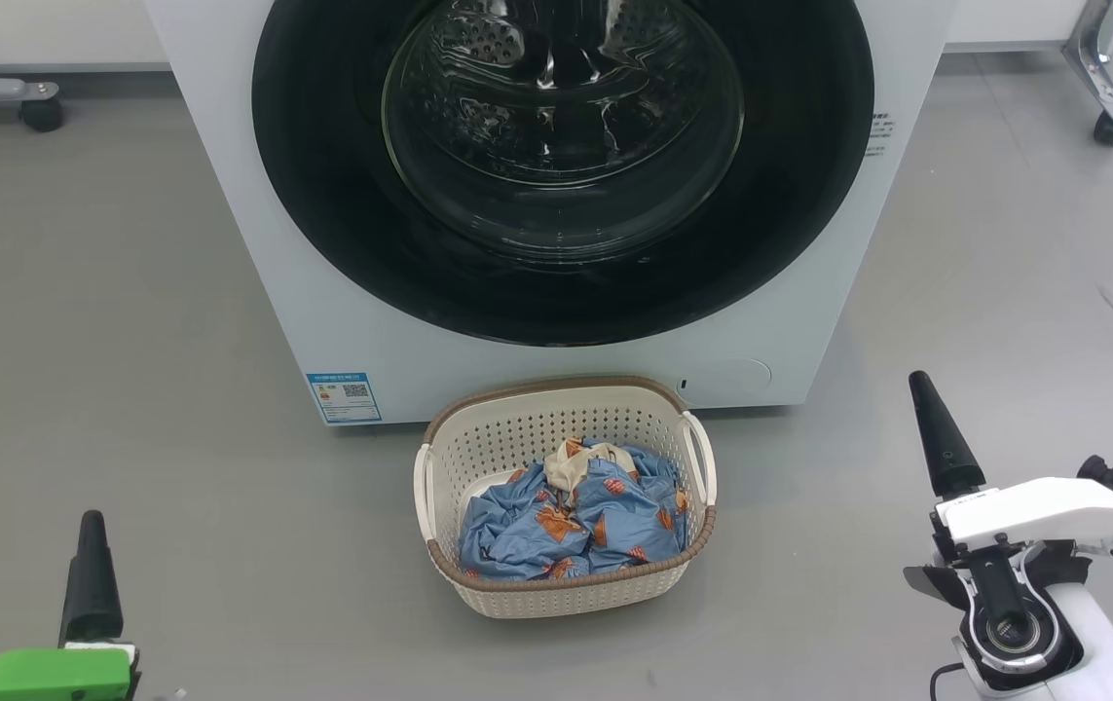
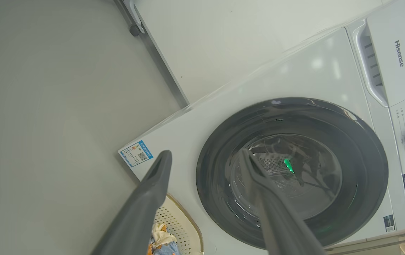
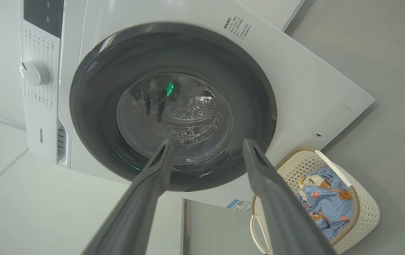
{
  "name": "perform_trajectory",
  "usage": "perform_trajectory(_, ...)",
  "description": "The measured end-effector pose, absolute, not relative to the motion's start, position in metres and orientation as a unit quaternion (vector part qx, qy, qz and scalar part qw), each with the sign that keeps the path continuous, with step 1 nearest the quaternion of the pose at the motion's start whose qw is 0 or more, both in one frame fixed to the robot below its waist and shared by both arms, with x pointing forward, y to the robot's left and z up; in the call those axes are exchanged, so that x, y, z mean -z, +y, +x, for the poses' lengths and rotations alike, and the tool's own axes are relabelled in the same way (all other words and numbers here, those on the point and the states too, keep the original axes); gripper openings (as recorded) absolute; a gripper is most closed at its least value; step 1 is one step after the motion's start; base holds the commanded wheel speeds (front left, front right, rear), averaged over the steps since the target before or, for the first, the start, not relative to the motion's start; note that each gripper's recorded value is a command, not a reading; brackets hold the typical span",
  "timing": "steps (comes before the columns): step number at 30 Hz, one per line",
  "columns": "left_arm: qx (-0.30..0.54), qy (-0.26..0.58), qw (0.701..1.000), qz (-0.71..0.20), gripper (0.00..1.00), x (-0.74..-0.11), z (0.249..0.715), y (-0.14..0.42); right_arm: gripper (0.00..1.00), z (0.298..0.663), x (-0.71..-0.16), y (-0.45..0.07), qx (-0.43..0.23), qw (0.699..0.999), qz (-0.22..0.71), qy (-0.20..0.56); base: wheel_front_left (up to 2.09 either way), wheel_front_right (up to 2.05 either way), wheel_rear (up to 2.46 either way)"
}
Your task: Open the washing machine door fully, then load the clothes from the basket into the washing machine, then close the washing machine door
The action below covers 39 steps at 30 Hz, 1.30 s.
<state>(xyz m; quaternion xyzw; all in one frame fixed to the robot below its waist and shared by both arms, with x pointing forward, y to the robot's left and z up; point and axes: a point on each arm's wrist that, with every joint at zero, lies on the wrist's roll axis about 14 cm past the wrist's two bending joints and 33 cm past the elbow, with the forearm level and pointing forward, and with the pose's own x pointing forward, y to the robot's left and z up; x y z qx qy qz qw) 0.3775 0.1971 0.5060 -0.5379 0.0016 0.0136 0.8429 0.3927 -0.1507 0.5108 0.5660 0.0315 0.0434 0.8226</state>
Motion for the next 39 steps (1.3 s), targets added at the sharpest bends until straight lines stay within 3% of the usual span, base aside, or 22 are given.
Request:
perform_trajectory(16, 0.019, -0.005, 0.931, -0.366, 1.00, -0.513, 0.378, 0.195, 1.00, 0.399, -0.516, -0.129, -0.100, 0.896, 0.431, 0.031, 0.00, 0.00, 0.00)
perform_trajectory(26, 0.035, -0.018, 0.958, -0.284, 1.00, -0.520, 0.380, 0.186, 1.00, 0.399, -0.509, -0.111, -0.144, 0.942, 0.302, 0.042, 0.00, 0.00, 0.00)
perform_trajectory(39, 0.050, -0.022, 0.978, -0.202, 1.00, -0.517, 0.376, 0.176, 1.00, 0.398, -0.505, -0.090, -0.185, 0.963, 0.192, 0.039, 0.00, 0.00, 0.00)
